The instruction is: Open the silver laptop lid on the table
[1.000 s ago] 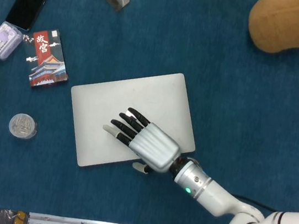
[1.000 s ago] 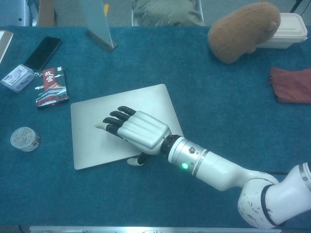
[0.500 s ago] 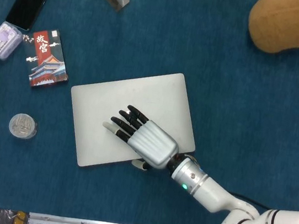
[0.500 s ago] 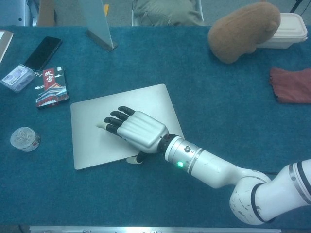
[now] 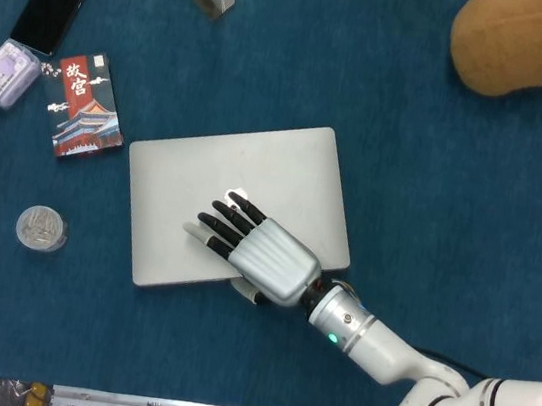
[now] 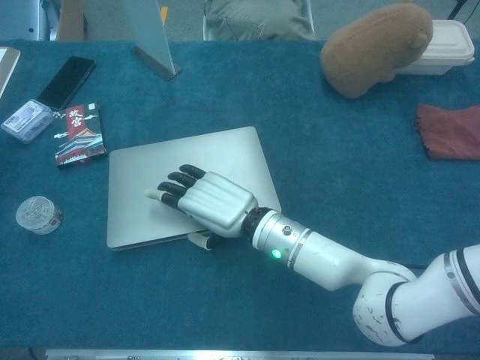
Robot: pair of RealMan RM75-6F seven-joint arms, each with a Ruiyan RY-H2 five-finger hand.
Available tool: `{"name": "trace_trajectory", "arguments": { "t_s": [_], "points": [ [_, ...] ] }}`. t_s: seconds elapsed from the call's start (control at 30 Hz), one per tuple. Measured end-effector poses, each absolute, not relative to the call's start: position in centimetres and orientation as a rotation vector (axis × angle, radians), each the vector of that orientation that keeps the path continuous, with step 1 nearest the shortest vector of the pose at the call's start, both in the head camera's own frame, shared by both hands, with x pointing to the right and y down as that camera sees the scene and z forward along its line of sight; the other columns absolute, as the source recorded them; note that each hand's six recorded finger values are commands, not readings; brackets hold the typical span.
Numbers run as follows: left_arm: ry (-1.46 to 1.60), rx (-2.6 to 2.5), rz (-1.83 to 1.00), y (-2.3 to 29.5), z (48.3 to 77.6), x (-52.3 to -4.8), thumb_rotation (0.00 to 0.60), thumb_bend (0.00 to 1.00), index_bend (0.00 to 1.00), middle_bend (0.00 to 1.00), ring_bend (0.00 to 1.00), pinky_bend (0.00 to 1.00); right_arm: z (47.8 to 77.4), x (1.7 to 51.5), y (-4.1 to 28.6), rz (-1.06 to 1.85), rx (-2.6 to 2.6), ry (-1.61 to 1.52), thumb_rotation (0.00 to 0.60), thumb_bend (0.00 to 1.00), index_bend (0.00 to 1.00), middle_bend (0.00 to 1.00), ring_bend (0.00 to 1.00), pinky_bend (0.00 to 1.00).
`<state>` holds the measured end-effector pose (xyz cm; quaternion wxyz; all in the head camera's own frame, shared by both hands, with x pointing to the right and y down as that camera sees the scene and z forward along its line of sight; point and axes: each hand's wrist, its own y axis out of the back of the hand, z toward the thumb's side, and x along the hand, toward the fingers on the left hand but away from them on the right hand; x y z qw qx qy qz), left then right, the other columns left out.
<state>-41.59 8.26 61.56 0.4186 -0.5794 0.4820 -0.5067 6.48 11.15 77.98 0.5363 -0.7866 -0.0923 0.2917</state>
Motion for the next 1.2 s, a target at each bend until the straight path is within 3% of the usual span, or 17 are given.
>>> {"name": "trace_trajectory", "arguments": {
  "t_s": [0.57,0.9,1.2],
  "points": [
    [1.219,-1.465,-1.329,8.9,62.2,-43.2,0.074,0.31,0.08,0.0,0.0,0.0,75.4,4.7,8.5,0.65,-1.784,-0.266,0.518,0.44,0.0,0.1,0.0,0.03],
    [1.194,-1.484,-1.406,9.8,63.0,-44.1,0.058,0.31,0.16,0.0,0.0,0.0,74.1,4.0,7.0,0.64,-1.732,-0.284,0.52,0.44,0.0,0.1,0.0,0.03],
    [1.144,-1.516,-1.455,10.3,63.9,-44.3,0.043,0.31,0.16,0.1,0.07,0.0,73.3,3.8,5.9,0.641,-1.697,-0.309,0.518,0.44,0.0,0.1,0.0,0.03]
  ]
}}
